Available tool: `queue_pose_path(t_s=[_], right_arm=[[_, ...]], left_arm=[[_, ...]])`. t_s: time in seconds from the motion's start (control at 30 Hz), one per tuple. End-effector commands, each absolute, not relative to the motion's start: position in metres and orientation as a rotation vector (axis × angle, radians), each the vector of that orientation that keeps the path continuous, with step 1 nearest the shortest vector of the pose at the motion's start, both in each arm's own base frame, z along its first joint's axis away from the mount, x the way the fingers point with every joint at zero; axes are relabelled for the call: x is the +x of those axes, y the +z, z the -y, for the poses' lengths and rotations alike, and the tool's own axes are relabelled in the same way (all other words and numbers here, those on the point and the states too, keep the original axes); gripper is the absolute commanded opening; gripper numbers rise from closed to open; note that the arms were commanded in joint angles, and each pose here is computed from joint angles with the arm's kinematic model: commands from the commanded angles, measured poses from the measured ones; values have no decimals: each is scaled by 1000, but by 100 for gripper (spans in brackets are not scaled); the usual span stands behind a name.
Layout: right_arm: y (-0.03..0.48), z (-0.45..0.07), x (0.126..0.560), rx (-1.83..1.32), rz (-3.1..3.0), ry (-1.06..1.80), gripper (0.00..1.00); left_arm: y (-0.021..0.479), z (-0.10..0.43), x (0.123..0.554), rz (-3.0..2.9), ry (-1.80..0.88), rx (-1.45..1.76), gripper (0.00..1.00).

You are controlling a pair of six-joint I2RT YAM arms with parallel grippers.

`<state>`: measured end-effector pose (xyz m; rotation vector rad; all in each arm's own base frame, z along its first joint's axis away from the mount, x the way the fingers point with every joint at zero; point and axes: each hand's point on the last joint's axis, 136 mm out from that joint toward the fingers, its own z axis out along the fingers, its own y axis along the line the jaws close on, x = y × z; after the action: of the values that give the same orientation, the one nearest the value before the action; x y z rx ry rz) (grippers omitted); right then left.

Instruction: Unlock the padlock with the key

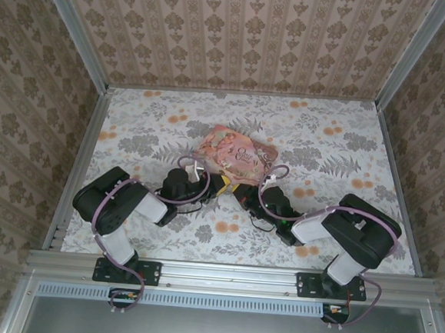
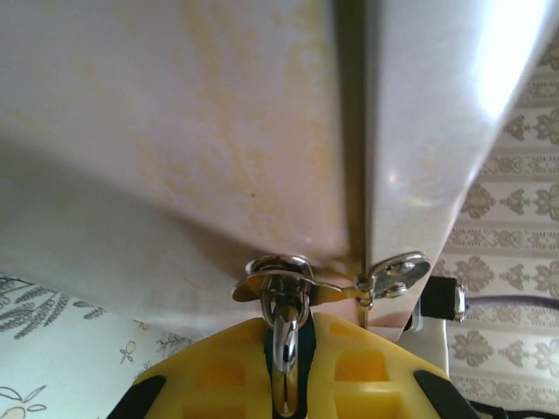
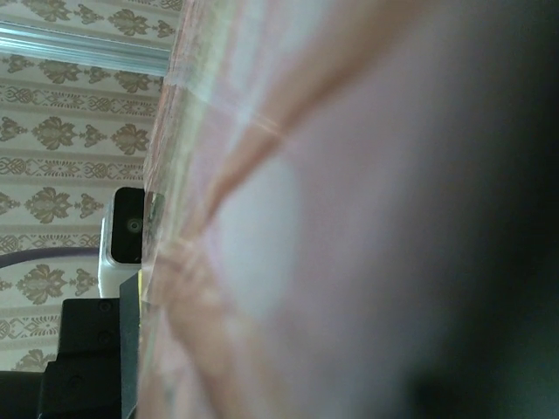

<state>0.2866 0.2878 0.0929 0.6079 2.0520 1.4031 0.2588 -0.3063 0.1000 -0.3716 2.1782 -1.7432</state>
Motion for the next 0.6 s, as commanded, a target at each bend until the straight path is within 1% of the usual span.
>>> queue_pose_path(t_s=[0.0, 0.2, 0.47, 0.57], right_arm=[[118, -303, 295, 541, -1952, 1505, 0], [115, -299, 296, 474, -1963, 1487, 0], [110, -305, 298, 223, -2119, 1342, 0], [113, -307, 299, 214, -2120, 1349, 0]], left_arm=[[151, 337, 229, -2077, -1950, -142, 0], [154, 337, 228, -2070, -1957, -146, 0], [148, 333, 226, -2085, -1944, -151, 0], [148, 333, 226, -2083, -1943, -147, 0]])
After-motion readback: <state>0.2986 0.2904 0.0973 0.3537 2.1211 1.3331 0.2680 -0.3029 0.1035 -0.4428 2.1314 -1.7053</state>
